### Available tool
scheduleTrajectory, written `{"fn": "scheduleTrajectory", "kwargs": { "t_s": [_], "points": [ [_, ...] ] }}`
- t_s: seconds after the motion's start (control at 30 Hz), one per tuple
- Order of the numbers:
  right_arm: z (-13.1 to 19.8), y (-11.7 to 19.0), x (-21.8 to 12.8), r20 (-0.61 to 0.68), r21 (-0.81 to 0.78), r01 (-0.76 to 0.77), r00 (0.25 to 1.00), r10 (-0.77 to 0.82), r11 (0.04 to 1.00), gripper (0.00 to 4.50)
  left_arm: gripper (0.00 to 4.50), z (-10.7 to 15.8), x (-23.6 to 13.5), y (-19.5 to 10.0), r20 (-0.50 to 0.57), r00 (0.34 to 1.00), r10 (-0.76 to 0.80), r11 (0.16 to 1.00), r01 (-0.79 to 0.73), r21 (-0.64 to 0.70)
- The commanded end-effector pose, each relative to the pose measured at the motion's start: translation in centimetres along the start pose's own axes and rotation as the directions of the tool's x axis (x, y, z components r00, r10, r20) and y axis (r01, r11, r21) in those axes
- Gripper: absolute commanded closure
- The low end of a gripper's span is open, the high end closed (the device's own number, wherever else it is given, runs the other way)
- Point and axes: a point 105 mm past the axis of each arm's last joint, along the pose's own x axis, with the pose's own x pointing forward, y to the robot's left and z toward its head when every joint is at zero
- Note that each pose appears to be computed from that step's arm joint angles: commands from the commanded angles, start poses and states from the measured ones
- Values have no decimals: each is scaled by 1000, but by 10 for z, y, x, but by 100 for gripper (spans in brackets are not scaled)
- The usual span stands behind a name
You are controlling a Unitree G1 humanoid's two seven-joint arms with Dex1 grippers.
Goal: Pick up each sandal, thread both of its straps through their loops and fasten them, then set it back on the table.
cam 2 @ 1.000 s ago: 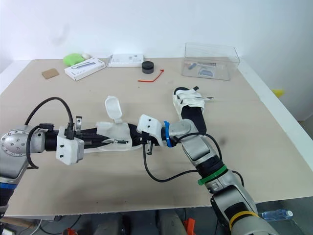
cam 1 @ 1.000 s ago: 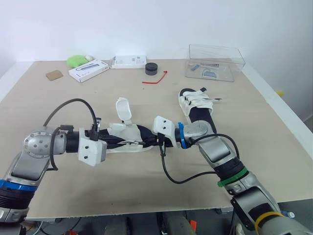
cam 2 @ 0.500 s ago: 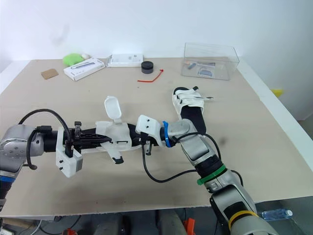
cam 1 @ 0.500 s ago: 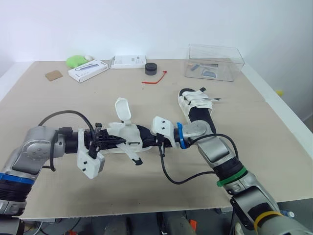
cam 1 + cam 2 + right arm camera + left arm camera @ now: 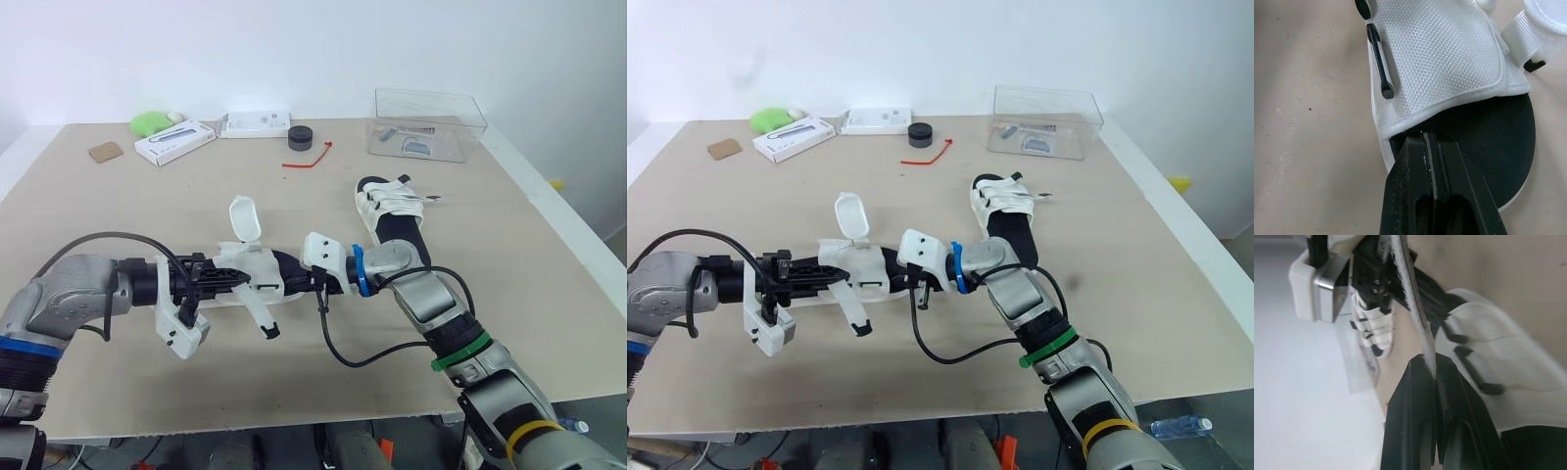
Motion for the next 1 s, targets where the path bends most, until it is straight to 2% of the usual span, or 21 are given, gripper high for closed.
{"fn": "scheduleTrajectory", "kwargs": {
  "t_s": [0.03, 0.4, 0.43, 0.5, 0.6, 0.73, 0.9, 1.0],
  "points": [
    [9, 0, 2, 15, -31, -14, 1000, 15, 999, 450, 442, -5, -6, 10, -27, 999, 31, 998, -30, 49],
    [9, 0, 3, 17, -34, -14, 1000, 15, 999, 450, 442, -1, -12, 17, 12, 997, 74, 997, -73, -18],
    [9, 0, 3, 17, -34, -14, 1000, 15, 999, 450, 404, 0, -13, 19, 16, 996, 83, 996, -83, -35],
    [10, 0, 3, 19, -34, -16, 1000, 16, 999, 450, 365, 5, -15, 22, 31, 994, 100, 992, -97, -81],
    [9, 1, 4, 19, -34, -19, 1000, 20, 999, 450, 224, 8, -17, 21, 25, 995, 97, 984, -92, -155],
    [8, 3, 4, 18, -33, -25, 1000, 26, 999, 450, 224, 7, -22, 20, -15, 994, 110, 967, -110, -231],
    [7, 1, 3, 16, -33, -24, 1000, 25, 999, 450, 224, 4, -34, 22, -97, 985, 146, 861, -175, -478],
    [7, 0, 3, 17, -34, -22, 1000, 23, 999, 450, 224, 8, -47, 14, -149, 981, 125, 710, -194, -677]
  ]
}}
